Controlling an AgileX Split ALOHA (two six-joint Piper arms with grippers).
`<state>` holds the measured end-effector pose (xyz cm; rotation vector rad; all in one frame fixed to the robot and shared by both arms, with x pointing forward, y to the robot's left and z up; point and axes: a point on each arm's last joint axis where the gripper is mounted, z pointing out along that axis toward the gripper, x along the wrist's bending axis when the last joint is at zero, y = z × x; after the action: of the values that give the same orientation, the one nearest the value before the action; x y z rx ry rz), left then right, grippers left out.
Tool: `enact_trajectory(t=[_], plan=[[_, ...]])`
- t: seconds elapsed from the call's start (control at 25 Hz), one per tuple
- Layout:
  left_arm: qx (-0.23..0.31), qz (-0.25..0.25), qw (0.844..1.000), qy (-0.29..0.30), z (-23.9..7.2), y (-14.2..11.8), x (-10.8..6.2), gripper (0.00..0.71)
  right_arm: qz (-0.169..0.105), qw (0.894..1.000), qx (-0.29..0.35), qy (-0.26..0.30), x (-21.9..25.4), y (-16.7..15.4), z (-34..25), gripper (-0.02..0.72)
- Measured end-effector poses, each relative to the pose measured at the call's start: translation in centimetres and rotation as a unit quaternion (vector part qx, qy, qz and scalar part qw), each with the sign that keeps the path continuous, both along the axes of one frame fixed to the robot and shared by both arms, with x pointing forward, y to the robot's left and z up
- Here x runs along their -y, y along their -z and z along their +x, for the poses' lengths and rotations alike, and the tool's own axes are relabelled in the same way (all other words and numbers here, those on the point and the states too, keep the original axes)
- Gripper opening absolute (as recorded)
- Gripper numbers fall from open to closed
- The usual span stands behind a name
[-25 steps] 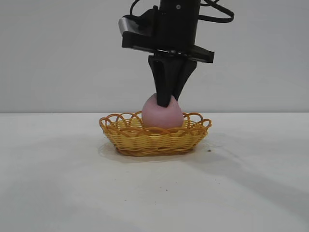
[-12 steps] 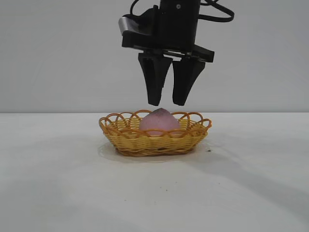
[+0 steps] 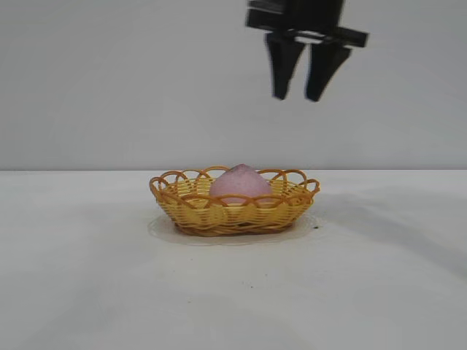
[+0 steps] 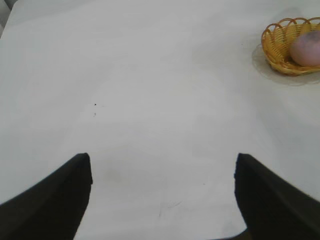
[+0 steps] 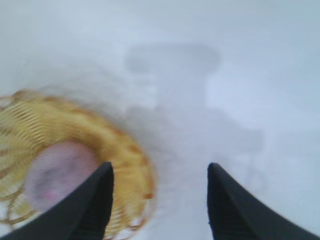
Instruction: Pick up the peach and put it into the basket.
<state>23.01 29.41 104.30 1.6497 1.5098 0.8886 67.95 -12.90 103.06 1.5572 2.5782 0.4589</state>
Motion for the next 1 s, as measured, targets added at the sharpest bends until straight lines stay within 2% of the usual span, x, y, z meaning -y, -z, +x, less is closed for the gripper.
enact_trajectory(t=[0.24,0.44,0.72,1.0], plan=[[0.000,0.000,1.000,0.000,0.0,0.0,0.0,0.519,0.002,0.996,-0.002,0.086,7.2,0.0,2.1,0.347],[0.000,0.000,1.000,0.000,0.0,0.0,0.0,0.519,0.006,0.992,-0.003,0.122,11.2,-0.1,2.8,0.347],[0.000,0.000,1.000,0.000,0.0,0.0,0.0,0.519,0.015,0.991,-0.003,0.130,11.9,-0.4,2.8,0.347],[0.000,0.000,1.000,0.000,0.0,0.0,0.0,0.519,0.013,0.991,0.023,0.129,12.4,-5.5,-1.9,0.347]])
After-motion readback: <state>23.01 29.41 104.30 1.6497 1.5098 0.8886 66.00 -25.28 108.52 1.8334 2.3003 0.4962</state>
